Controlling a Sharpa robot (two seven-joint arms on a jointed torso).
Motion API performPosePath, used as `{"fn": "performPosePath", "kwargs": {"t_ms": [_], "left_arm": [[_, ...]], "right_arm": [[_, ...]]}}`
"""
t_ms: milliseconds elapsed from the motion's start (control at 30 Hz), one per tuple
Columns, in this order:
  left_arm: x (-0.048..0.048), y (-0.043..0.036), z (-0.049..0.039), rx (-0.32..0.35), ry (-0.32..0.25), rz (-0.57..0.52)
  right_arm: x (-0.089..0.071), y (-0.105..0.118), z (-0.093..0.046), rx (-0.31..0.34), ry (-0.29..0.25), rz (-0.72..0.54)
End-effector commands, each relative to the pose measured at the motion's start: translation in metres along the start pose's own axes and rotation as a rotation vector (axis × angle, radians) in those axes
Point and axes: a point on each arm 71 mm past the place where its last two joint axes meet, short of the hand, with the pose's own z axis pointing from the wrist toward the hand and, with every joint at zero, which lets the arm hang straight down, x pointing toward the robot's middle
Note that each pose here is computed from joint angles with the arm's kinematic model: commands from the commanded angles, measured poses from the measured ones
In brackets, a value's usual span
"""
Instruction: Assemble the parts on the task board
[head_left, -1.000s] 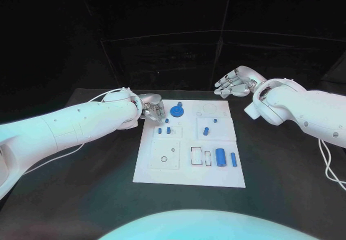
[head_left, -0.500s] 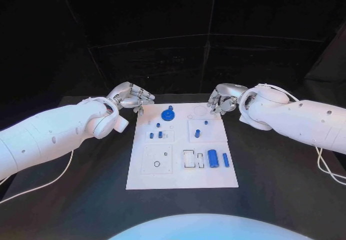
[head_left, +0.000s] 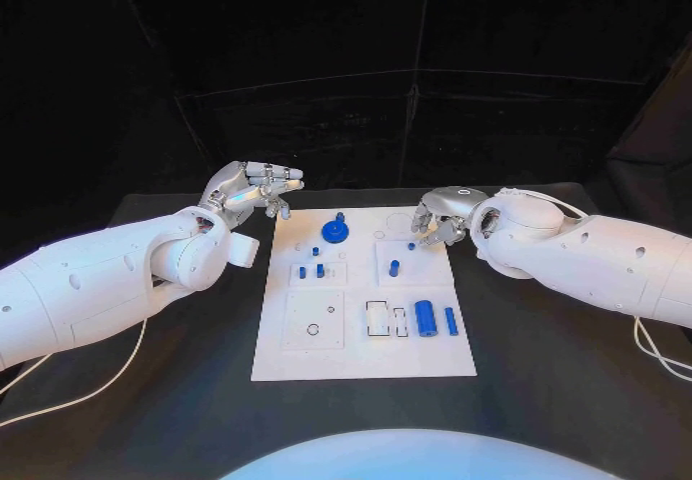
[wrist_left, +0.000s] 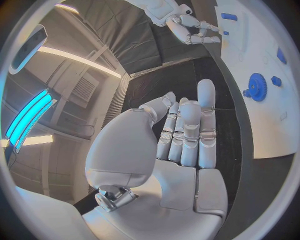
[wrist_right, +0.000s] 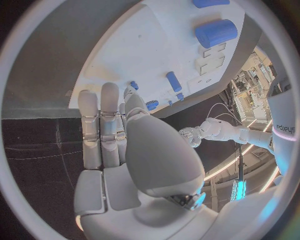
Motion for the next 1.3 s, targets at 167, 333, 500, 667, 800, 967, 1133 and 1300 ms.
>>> {"fn": "performPosePath", "kwargs": {"t_ms": [167, 333, 500, 667, 800, 967, 1133, 1300], "left_arm": [[0.0035, -0.0035, -0.0027, 0.037, -0.006, -0.097], [0.0050, -0.0032, -0.0032, 0.032, -0.001, -0.103], [0.0060, -0.0033, -0.0037, 0.030, 0.002, -0.106], [0.0062, -0.0031, -0.0037, 0.028, 0.004, -0.107], [0.0058, -0.0029, -0.0037, 0.026, 0.004, -0.107], [0.0054, -0.0028, -0.0038, 0.024, 0.003, -0.106], [0.0050, -0.0027, -0.0039, 0.023, 0.002, -0.106], [0.0043, -0.0025, -0.0039, 0.022, 0.000, -0.105]], "right_arm": [[0.006, 0.010, 0.002, -0.037, 0.000, -0.029], [0.013, 0.013, 0.003, -0.037, 0.035, -0.029], [0.017, 0.013, 0.005, -0.031, 0.056, -0.031], [0.021, 0.015, 0.006, -0.034, 0.069, -0.030], [0.024, 0.016, 0.007, -0.033, 0.082, -0.031], [0.025, 0.016, 0.007, -0.021, 0.090, -0.044], [0.024, 0.016, 0.008, -0.011, 0.062, -0.051], [0.022, 0.019, 0.008, -0.015, 0.032, -0.048]]}}
